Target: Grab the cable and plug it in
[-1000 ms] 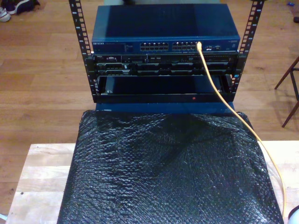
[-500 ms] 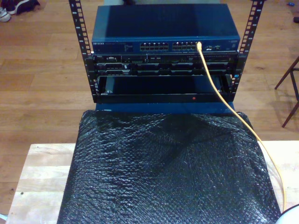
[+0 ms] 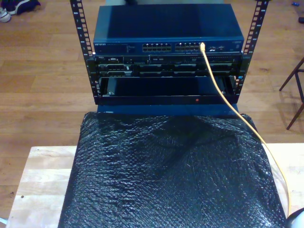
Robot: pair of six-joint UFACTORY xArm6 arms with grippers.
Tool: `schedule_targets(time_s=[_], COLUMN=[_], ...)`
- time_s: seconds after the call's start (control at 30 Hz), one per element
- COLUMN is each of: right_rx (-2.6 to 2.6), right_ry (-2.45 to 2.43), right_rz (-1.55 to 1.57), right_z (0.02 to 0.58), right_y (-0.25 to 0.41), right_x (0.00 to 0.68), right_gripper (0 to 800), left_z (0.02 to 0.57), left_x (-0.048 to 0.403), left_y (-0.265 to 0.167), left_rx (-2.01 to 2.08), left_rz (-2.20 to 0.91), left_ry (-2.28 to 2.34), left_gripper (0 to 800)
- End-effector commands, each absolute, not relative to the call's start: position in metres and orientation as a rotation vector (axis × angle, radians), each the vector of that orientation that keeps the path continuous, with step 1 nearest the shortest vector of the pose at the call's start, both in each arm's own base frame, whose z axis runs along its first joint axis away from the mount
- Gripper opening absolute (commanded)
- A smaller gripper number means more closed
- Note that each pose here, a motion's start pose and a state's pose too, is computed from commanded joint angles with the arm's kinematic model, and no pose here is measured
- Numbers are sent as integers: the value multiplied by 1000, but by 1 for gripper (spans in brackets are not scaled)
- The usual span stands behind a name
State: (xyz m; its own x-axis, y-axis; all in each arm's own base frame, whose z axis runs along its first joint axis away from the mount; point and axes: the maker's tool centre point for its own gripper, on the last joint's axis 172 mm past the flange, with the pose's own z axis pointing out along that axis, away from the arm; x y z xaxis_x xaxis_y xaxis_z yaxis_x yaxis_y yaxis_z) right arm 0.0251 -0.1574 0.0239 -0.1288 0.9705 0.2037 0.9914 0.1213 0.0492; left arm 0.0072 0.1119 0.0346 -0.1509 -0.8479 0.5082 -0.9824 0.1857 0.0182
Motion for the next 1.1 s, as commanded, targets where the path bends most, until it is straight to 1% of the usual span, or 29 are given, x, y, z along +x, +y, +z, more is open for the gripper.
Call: schedule_targets(time_s=[1.1], right_rx=[-2058], right_ry=[-2235], right_rz=[-233], right_z=[22], right_y=[-162], right_x=[19], right_gripper=[798], left_z=[35], left_x=[7], left_y=[112], left_rx=[1720], left_rz=[449], left_ry=[-2061], left_gripper=[800])
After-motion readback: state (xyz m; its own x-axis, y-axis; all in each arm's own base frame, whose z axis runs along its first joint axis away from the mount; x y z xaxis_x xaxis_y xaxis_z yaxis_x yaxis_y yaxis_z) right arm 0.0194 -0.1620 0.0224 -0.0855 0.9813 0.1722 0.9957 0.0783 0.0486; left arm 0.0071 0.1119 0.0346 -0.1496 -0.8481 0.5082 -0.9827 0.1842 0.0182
